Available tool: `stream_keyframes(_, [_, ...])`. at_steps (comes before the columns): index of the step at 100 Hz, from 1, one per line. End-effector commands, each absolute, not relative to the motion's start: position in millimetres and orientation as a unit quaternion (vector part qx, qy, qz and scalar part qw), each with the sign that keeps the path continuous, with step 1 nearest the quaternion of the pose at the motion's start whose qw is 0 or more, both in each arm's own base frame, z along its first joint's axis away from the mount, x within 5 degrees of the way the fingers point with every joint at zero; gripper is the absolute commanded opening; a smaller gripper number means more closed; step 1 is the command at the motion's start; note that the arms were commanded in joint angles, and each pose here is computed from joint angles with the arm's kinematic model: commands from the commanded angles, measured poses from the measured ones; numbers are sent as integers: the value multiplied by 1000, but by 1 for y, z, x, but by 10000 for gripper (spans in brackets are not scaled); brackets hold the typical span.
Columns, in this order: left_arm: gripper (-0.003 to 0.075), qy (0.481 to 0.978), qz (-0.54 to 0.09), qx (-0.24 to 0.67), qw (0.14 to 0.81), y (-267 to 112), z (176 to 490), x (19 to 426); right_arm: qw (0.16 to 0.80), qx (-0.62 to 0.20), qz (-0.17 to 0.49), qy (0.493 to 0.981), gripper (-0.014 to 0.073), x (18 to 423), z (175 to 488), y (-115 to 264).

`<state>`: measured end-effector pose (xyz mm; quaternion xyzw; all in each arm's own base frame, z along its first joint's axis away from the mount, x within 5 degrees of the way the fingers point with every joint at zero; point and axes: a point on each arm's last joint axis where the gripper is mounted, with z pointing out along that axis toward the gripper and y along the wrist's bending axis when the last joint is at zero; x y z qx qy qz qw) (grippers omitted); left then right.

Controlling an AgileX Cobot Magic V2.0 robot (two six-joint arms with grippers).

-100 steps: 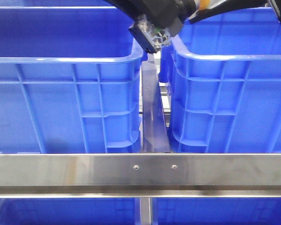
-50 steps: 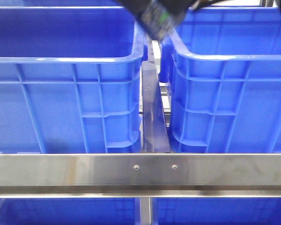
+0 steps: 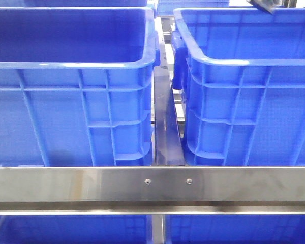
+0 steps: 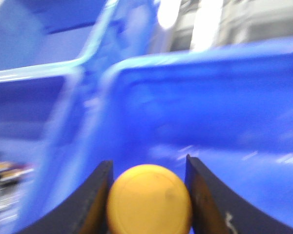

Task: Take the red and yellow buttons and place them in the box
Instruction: 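Move the yellow button with the right gripper into the empty crate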

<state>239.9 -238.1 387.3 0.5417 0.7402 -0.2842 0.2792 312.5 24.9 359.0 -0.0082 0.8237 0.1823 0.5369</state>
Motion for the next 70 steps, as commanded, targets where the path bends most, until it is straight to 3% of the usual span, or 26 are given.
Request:
stream_keyframes(1, [566, 718, -308, 534, 323, -236, 415, 228, 592, 3, 124, 796, 151, 326, 370, 14])
stream_keyframes(21, [566, 718, -308, 534, 323, -236, 415, 228, 599, 48, 57, 797, 151, 366, 340, 2])
stream_keyframes(70, [566, 718, -307, 531, 330, -236, 416, 229, 567, 34, 63, 820, 150, 448, 291, 14])
